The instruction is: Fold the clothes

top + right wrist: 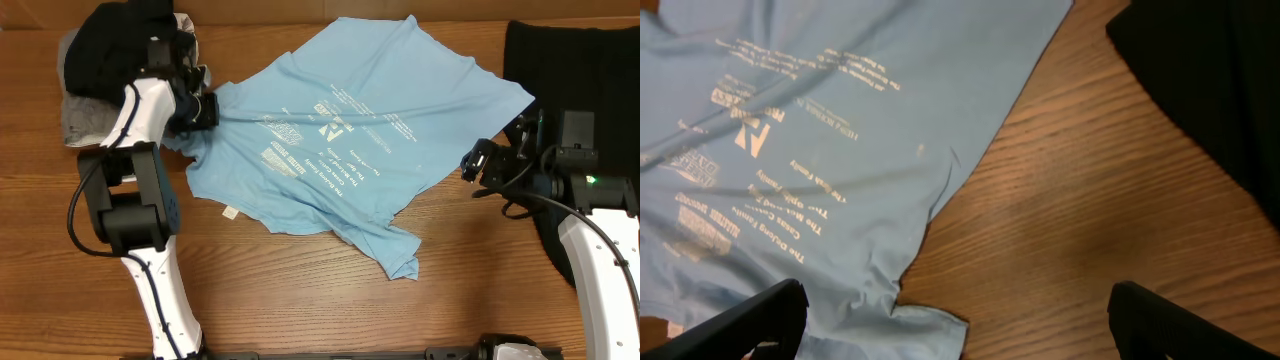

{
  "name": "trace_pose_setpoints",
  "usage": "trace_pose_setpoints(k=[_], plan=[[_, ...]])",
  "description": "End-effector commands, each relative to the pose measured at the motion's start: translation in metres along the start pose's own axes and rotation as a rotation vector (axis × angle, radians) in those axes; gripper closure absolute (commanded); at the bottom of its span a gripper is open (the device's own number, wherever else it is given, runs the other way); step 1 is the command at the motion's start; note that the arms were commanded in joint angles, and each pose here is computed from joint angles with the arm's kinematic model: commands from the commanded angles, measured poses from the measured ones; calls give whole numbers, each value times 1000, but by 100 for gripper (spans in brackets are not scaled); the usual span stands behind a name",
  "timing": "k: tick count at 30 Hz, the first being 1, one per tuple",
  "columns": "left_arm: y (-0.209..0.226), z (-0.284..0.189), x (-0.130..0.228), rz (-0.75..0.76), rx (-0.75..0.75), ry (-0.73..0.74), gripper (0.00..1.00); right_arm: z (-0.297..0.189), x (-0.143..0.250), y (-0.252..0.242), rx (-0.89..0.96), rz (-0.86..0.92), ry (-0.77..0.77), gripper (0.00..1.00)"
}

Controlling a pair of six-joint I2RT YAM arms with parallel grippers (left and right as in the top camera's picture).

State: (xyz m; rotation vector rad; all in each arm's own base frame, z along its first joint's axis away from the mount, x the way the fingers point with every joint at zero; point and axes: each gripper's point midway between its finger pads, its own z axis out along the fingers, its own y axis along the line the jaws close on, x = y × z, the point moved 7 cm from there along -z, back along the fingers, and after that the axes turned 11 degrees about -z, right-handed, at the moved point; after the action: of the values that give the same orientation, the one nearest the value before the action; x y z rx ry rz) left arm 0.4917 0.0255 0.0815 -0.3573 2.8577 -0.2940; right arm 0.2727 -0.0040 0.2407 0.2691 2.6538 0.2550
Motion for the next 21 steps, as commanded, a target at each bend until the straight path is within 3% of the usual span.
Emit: trace_pose_setpoints(k=[1, 3, 10, 15, 18, 21], plan=[[-32, -51, -34, 76, -39, -102, 61, -8, -13, 2, -3, -25, -63, 0], [-52, -81, -37, 103, -29, -112, 44, -8, -19, 5, -25, -76, -94, 0], [-121, -171, -12, 213, 18, -112, 15, -13, -46, 9, -33, -120, -253, 0], [-160, -186, 33, 318, 23, 6, 14, -6, -64, 3, 38, -116, -322, 0], [-184, -171, 60, 400, 8, 96, 11, 9, -71, -5, 57, -86, -311, 0], [-202, -148, 86, 454, -11, 195, 15, 22, -76, -19, 64, -12, -289, 0]])
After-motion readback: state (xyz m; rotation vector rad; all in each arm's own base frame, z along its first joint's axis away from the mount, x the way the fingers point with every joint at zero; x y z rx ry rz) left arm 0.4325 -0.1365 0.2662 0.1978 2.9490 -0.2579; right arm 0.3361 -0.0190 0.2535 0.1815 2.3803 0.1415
